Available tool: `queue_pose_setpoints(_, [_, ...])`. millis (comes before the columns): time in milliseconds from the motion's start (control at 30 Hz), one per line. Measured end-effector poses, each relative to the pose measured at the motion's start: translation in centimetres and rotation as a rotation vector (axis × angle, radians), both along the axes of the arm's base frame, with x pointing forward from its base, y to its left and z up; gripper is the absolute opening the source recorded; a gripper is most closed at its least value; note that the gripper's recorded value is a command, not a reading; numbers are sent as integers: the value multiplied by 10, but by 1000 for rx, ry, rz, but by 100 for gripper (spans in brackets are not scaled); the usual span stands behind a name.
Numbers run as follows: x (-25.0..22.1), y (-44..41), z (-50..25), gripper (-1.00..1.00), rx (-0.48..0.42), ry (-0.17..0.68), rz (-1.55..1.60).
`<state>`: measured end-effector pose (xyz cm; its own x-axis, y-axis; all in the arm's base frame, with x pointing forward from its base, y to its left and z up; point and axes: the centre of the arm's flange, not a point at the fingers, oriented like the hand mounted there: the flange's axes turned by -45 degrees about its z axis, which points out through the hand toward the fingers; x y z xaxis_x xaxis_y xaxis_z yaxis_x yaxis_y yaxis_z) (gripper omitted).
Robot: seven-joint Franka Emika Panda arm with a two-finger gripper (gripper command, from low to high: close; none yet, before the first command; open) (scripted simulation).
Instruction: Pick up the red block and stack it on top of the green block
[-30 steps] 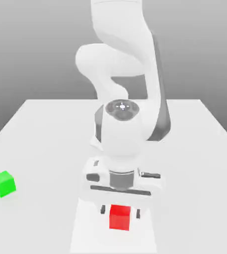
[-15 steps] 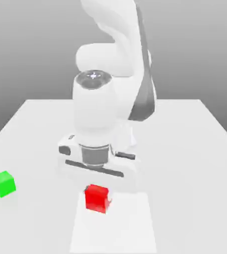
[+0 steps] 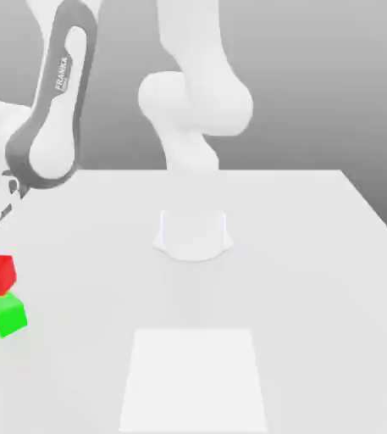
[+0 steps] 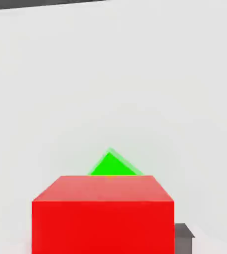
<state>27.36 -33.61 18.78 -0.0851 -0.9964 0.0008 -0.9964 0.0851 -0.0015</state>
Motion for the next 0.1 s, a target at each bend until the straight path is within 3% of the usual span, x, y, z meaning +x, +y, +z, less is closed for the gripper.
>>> queue_pose_setpoints(100, [0,0,0,100,0,0,0])
